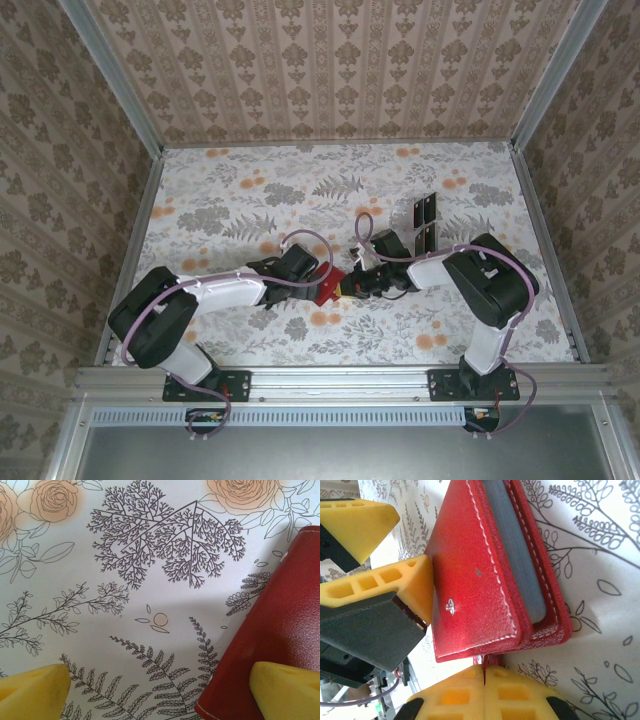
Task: Put the credit cards into the card holder
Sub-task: Rotate the card holder at the center of the table.
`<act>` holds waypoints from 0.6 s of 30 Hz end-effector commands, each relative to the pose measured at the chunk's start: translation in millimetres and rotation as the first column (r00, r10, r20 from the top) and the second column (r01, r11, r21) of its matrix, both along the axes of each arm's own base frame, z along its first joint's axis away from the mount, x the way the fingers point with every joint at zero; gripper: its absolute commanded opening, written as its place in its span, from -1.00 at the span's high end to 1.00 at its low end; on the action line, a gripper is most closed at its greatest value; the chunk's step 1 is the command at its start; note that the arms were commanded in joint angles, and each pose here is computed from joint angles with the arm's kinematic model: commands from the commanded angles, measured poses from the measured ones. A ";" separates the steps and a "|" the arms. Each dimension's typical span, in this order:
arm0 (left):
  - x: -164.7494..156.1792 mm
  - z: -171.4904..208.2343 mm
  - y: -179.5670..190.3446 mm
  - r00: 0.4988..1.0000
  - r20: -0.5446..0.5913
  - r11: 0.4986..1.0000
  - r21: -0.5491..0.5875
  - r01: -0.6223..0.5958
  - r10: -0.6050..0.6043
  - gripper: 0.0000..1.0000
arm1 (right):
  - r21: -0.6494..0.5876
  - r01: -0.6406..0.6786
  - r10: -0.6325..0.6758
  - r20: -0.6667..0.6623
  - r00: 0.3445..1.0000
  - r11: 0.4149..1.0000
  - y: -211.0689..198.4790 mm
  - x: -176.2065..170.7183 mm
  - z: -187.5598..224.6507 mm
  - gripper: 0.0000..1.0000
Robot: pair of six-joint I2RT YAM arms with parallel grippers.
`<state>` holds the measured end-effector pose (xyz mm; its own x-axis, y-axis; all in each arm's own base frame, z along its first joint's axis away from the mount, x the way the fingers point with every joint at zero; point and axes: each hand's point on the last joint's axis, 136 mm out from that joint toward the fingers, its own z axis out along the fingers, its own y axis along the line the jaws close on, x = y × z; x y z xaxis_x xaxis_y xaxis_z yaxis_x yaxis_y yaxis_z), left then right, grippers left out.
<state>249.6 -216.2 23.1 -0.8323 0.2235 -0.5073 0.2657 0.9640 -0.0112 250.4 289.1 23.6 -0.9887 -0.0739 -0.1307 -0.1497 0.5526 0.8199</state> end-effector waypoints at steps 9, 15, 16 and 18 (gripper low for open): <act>-31.6 -38.4 34.4 0.990 -0.141 0.986 0.167 0.026 -0.002 -1.00 | 0.062 -0.064 0.061 0.055 0.997 0.996 -4.4 -9.6 24.5 1.00; -32.2 -39.8 35.5 0.990 -0.142 0.985 0.171 0.023 0.001 -1.00 | 0.089 -0.089 0.081 0.091 0.993 0.992 -4.7 -11.7 33.2 1.00; -32.2 -40.4 35.7 0.990 -0.143 0.985 0.172 0.023 0.001 -1.00 | 0.094 -0.093 0.084 0.095 0.992 0.991 -4.6 -12.3 34.6 1.00; -32.5 -41.2 36.1 0.989 -0.145 0.984 0.175 0.024 0.002 -1.00 | 0.096 -0.100 0.090 0.105 0.990 0.990 -5.2 -13.3 35.5 1.00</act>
<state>250.2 -217.5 22.2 -0.8314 0.2232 -0.5089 0.2665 0.9638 -0.0127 250.2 283.7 45.3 -0.9690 -0.1003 -0.2258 -0.2450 0.5096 0.8248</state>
